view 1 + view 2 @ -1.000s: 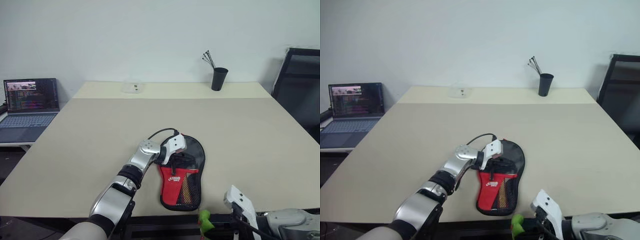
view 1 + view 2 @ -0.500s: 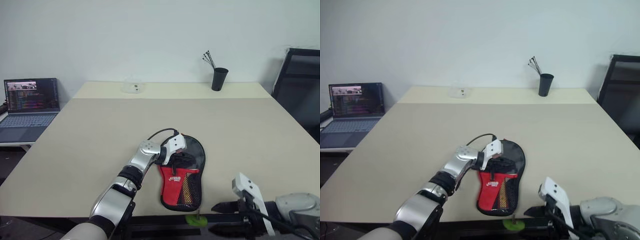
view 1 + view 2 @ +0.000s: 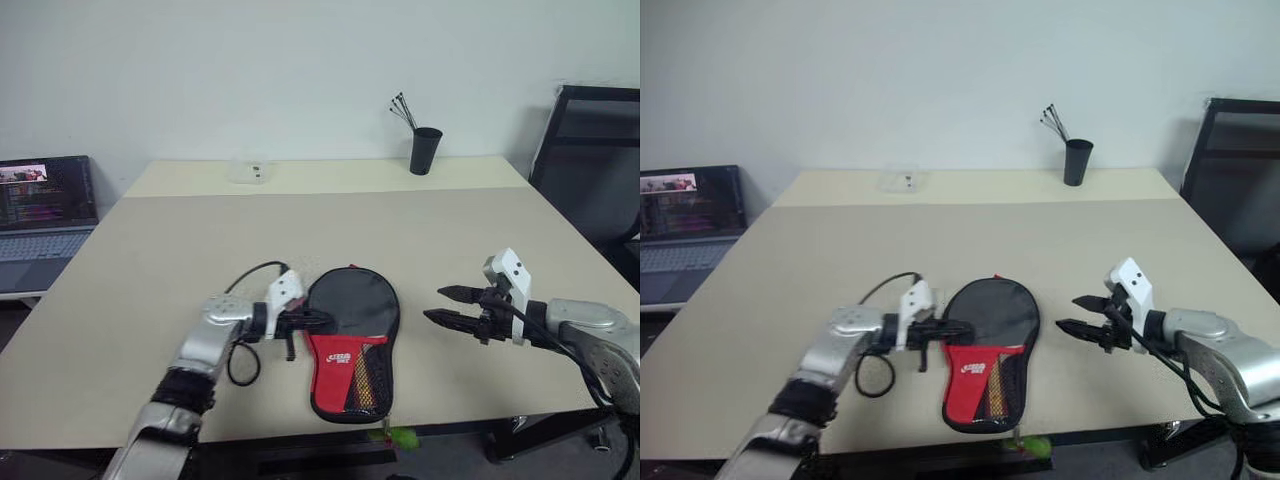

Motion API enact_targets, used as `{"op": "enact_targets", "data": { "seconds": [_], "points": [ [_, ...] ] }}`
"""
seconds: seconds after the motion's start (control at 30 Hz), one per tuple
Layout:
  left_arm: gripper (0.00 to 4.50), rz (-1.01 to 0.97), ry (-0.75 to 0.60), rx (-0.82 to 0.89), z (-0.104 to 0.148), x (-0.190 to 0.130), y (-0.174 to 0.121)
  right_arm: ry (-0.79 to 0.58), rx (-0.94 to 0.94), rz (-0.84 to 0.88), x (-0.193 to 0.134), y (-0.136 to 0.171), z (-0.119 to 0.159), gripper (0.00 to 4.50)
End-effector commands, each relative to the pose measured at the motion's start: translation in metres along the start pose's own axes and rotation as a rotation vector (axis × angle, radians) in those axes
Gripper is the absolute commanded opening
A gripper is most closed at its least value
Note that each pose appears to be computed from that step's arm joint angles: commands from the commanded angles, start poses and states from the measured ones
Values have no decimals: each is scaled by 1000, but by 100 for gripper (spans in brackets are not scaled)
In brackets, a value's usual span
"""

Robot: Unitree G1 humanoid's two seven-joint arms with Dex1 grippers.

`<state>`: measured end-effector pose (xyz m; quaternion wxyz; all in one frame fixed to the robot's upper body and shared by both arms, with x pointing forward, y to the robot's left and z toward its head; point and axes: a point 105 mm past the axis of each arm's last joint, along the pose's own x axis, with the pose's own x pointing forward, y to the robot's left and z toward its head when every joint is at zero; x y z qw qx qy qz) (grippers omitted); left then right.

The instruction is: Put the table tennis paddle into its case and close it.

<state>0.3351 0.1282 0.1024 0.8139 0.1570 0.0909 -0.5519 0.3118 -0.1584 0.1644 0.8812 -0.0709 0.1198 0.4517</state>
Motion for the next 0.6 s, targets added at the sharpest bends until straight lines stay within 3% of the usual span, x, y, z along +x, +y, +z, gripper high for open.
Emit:
{"op": "enact_targets", "data": {
  "seconds": [0.03,0.3,0.5,0.6],
  "points": [
    [0,108,-71,5,18,-24,0,-60,-52,-3,5,-17,13,332],
    [0,288,-92,-9,23,-49,-4,-34,-80,-59,9,-59,4,332],
    [0,324,-44,-41,5,-50,-6,-61,-77,-70,9,-60,11,332],
    [0,348,-70,-59,9,-47,-5,-39,-64,-73,10,-61,10,332]
  ]
}}
